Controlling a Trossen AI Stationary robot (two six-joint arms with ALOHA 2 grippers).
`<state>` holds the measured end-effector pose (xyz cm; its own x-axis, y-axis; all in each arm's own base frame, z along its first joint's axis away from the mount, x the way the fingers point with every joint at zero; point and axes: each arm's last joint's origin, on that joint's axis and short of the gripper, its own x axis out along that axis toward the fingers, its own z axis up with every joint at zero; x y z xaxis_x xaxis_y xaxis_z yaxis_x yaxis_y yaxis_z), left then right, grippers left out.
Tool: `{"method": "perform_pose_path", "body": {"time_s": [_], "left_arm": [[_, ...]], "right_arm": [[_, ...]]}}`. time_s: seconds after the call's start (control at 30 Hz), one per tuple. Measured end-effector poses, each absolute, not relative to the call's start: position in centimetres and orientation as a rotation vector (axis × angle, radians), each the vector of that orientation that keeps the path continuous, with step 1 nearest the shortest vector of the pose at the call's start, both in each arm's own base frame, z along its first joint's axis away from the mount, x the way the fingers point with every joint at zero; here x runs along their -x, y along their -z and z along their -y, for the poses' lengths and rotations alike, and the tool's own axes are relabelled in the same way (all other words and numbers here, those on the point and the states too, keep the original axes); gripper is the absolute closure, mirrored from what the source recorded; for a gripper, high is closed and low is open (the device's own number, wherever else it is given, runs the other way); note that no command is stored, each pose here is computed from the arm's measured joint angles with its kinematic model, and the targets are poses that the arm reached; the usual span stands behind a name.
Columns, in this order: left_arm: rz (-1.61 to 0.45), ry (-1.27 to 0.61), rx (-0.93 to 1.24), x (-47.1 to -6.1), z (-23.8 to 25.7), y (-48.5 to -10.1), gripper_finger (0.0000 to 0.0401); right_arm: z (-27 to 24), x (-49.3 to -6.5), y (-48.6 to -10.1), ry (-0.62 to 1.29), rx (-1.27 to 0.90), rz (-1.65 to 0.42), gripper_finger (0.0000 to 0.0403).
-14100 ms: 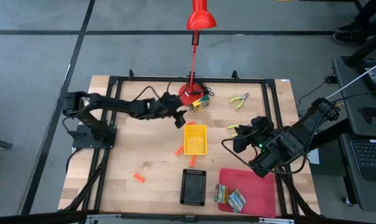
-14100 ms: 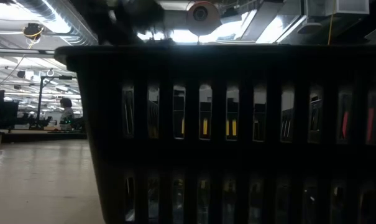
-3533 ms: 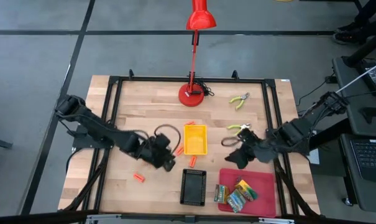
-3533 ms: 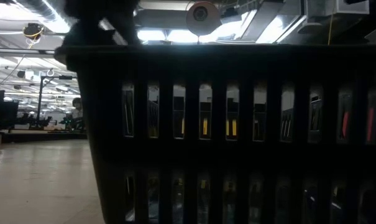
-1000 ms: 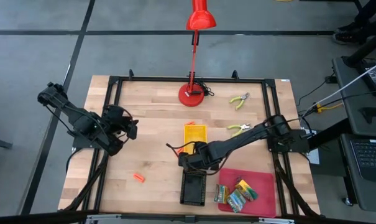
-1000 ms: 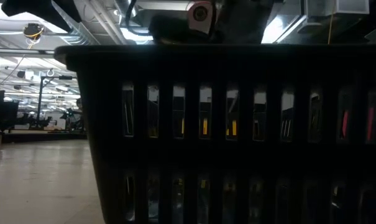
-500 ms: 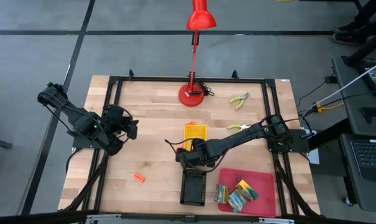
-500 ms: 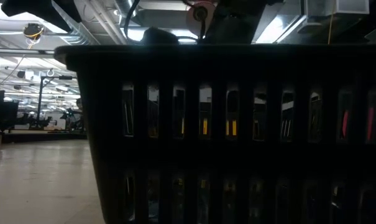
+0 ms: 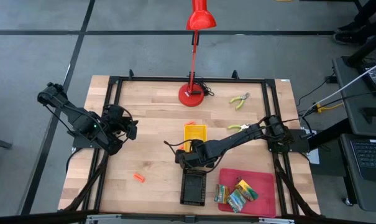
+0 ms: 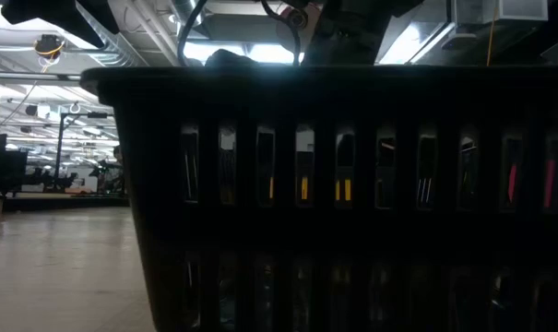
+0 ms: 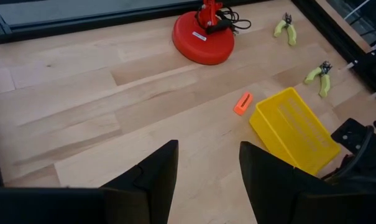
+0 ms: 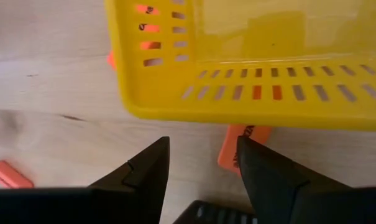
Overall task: Pick & Place School Supplies
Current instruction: Put the orange eraser into the yellow bin
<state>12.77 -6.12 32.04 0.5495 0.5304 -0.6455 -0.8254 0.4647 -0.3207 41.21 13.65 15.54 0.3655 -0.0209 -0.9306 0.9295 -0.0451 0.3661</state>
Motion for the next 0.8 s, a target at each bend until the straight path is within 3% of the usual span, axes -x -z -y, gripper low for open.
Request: {"method": "perform_pose_path", "body": {"time_s": [0.8], "left_arm": [[-0.497,-0.878,0.671,-12.77,6.12,-32.05,0.0233]], "right_arm": [[-14.13,-40.63,-15.40,0.980,-1.329,-0.929,0.0213]]}}
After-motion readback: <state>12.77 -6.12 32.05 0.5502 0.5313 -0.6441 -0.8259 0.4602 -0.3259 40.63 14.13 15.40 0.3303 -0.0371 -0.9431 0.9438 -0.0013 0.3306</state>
